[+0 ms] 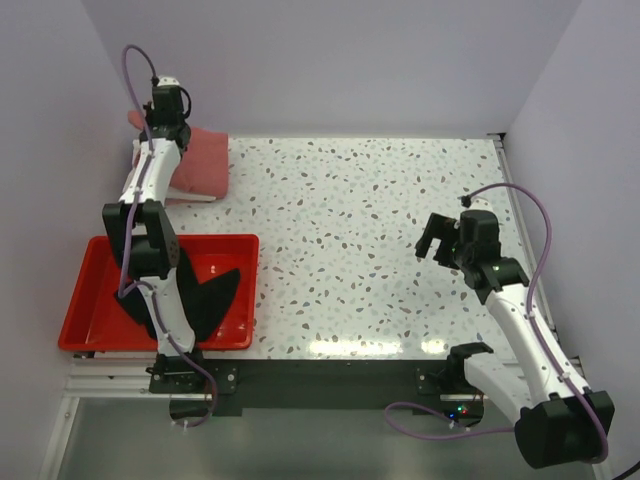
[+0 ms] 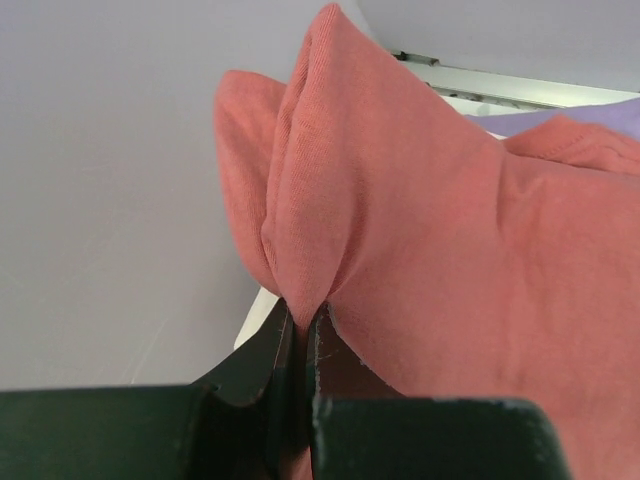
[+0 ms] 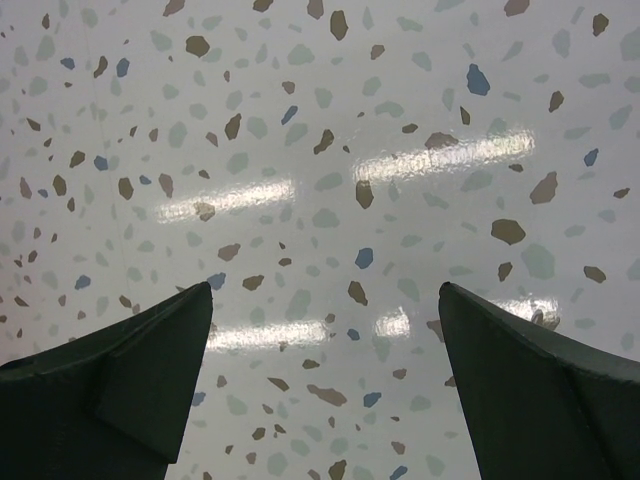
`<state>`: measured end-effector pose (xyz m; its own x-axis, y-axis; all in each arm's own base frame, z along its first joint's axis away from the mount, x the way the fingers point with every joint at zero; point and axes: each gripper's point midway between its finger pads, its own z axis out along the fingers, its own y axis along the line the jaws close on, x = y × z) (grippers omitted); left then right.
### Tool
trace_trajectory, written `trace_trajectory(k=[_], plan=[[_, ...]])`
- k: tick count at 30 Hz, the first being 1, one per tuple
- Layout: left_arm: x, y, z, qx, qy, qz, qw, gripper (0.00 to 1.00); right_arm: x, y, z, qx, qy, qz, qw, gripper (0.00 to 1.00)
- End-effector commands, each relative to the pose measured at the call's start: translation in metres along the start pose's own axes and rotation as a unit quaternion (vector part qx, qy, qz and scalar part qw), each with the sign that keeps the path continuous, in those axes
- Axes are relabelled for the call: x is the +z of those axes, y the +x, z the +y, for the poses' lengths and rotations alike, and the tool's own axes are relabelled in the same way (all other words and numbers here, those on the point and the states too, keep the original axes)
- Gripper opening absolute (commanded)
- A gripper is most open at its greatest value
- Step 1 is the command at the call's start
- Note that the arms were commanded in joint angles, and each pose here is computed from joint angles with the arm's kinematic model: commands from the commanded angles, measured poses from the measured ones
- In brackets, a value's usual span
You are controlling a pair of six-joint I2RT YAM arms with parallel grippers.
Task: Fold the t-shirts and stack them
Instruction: Neatly place the folded tshirt to the corner
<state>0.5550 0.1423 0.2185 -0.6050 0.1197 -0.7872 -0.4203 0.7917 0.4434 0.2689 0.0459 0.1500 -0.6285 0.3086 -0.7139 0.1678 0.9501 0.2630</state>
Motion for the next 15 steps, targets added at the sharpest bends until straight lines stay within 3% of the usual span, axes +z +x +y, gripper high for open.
trace_trajectory(k=[1,15], plan=[[0.011,-0.011,0.02,-0.03,-0.041,-0.027,0.998,0.0,0.0,-0.01,-0.004,-0.004,0.015,-0.016,1.0,0.99],[0.041,0.005,0.043,-0.061,-0.095,-0.03,0.993,0.0,0.006,-0.006,-0.011,-0.009,0.037,0.002,0.999,0.99]])
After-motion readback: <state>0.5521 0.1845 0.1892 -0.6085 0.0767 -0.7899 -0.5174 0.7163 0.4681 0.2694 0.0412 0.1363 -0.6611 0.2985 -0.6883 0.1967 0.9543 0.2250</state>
